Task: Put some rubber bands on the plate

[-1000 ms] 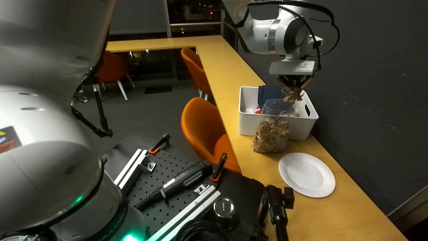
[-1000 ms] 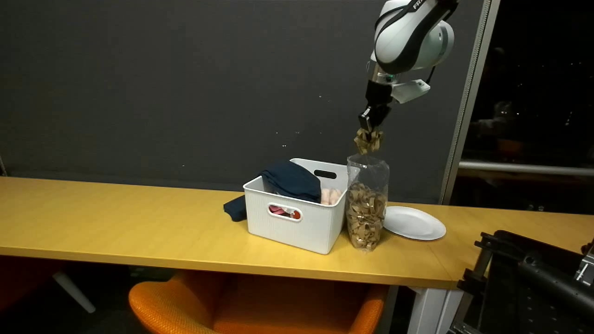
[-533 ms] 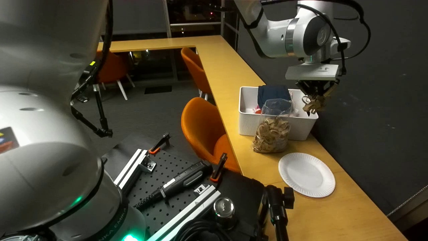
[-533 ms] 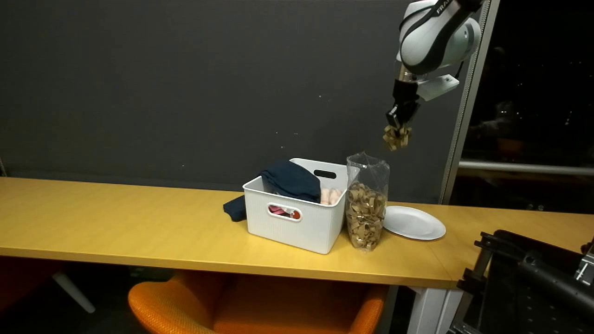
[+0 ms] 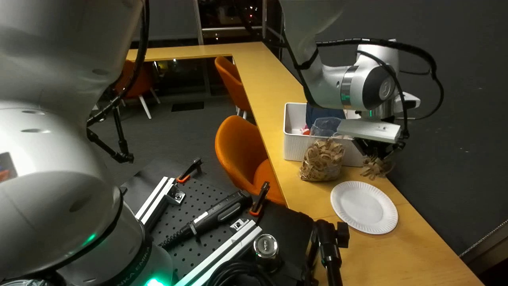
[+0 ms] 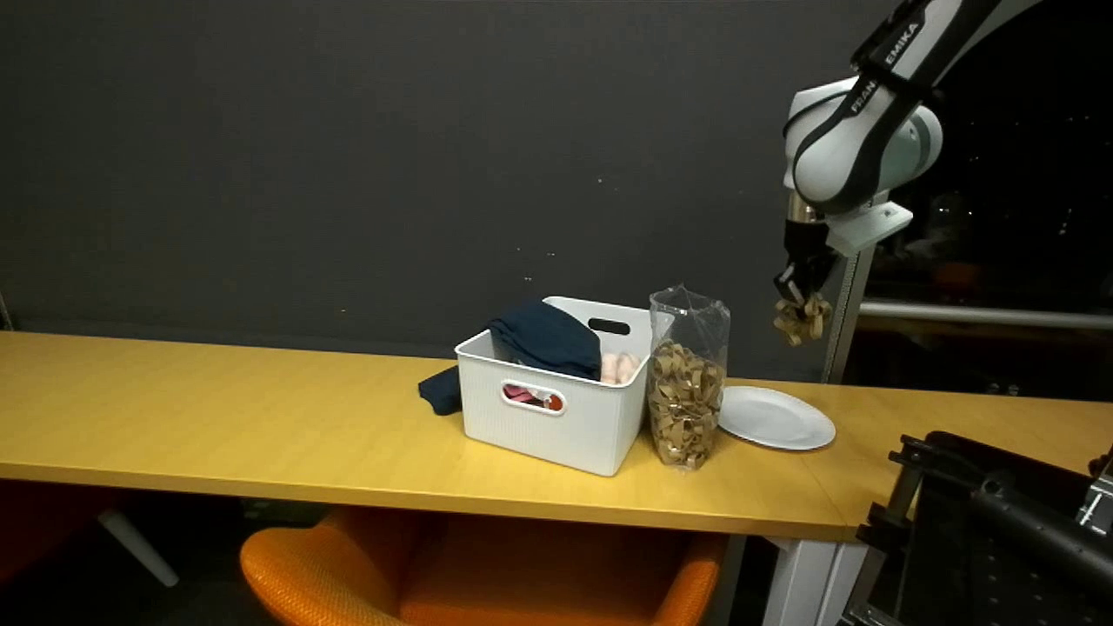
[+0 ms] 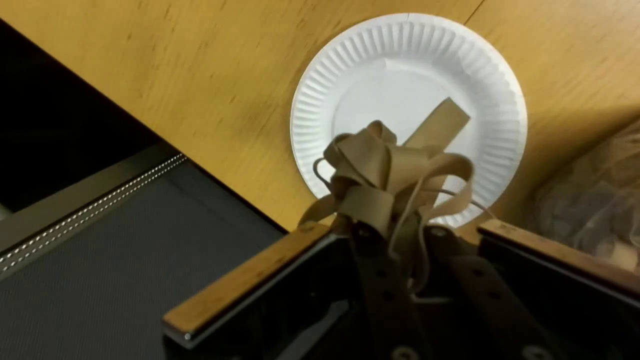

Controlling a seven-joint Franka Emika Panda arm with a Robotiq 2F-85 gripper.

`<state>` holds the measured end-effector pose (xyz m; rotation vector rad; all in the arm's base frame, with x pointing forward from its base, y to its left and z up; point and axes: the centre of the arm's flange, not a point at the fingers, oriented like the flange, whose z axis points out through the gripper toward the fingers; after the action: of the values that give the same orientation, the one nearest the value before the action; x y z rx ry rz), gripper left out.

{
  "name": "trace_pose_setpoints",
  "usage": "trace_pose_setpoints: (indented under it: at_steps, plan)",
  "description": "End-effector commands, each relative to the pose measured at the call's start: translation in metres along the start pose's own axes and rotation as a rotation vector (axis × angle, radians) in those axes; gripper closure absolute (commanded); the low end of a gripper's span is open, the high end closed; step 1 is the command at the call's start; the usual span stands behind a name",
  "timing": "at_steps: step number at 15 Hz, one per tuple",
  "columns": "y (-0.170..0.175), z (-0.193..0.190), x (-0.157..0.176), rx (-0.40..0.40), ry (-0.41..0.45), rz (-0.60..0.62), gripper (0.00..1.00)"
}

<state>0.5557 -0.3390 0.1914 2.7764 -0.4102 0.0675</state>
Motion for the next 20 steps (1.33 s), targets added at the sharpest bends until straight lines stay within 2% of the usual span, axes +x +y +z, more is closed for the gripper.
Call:
trace_pose_setpoints:
  at_steps: [1, 7, 13, 14, 15, 16, 17, 18, 20]
  plan:
    - [-0.010, 0.054, -0.006, 0.015, 0.020, 0.014, 0.97]
    - [-0.030, 0.113, -0.002, 0.009, 0.043, -0.010, 0.97]
    - [-0.034, 0.148, 0.006, -0.023, 0.044, 0.014, 0.97]
    - [-0.034, 0.152, 0.007, -0.030, 0.044, 0.018, 0.89]
    - [-0.033, 0.157, 0.007, -0.046, 0.044, 0.026, 0.92]
    - [-0.032, 0.161, 0.008, -0.055, 0.043, 0.033, 0.86]
    - [-0.031, 0.164, 0.009, -0.064, 0.040, 0.040, 0.61]
    - [-0.031, 0.169, 0.009, -0.071, 0.036, 0.049, 0.60]
    - [-0.031, 0.174, 0.010, -0.082, 0.037, 0.061, 0.47]
